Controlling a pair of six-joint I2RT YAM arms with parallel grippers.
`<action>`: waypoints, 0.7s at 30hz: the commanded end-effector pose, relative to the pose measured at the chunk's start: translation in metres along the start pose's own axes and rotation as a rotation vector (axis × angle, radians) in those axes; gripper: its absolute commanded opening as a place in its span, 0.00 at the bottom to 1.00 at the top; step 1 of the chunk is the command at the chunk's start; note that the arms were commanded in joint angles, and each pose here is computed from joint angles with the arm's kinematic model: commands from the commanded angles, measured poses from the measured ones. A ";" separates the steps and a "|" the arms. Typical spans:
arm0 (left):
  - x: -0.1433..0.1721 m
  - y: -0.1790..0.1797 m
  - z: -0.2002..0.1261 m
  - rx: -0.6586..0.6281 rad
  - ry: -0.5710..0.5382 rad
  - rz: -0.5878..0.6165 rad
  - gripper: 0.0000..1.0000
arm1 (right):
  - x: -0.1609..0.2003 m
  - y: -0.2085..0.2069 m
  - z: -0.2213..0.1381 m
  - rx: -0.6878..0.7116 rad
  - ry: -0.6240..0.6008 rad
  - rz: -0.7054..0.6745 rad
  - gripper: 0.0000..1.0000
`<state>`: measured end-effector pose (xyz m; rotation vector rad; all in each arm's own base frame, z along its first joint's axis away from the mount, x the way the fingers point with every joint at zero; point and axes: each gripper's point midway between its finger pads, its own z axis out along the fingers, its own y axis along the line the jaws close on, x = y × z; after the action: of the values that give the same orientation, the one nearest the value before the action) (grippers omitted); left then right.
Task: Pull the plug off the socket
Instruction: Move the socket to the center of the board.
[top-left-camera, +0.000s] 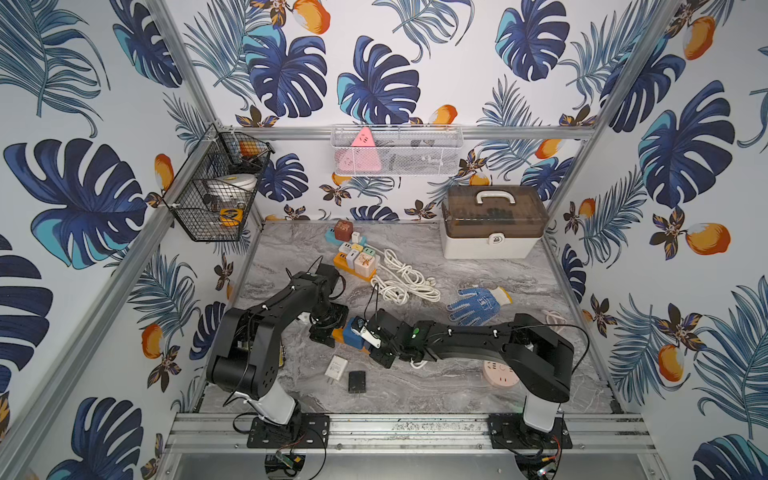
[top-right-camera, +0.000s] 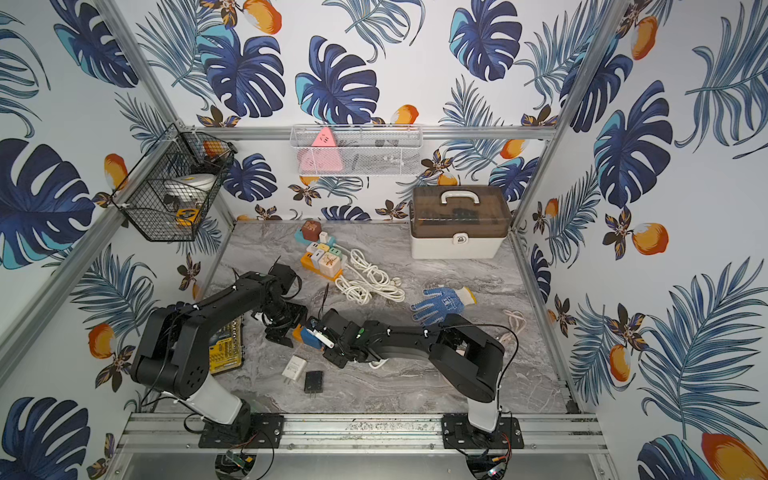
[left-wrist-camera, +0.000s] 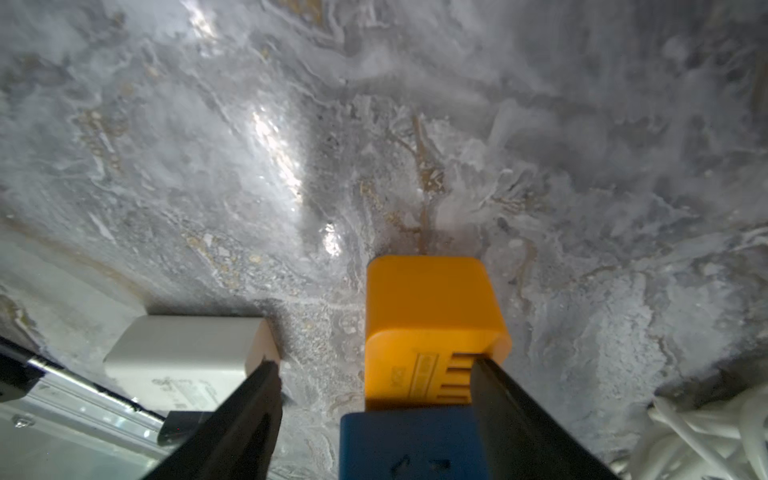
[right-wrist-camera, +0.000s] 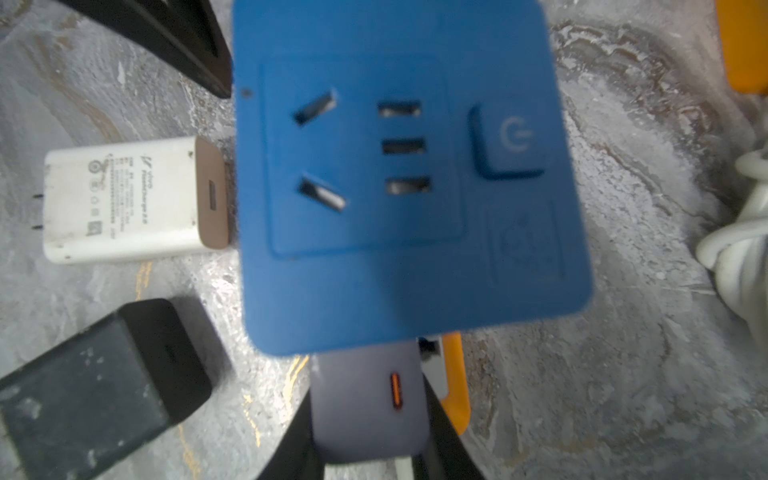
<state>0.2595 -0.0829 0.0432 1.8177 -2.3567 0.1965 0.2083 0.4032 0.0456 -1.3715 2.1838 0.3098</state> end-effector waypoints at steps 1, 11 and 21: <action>-0.004 0.003 0.007 -0.025 -0.017 -0.048 0.79 | 0.018 0.006 0.006 -0.025 0.066 -0.027 0.25; -0.018 0.001 0.015 -0.005 -0.012 -0.080 0.78 | 0.005 0.007 0.005 -0.036 0.042 -0.036 0.28; -0.022 -0.026 -0.011 0.102 -0.026 -0.036 0.93 | 0.009 0.006 0.009 -0.028 0.056 -0.021 0.28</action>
<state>0.2682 -0.0770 0.0453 1.8680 -2.2597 0.2648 0.2137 0.4105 0.0463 -1.3639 2.1758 0.3079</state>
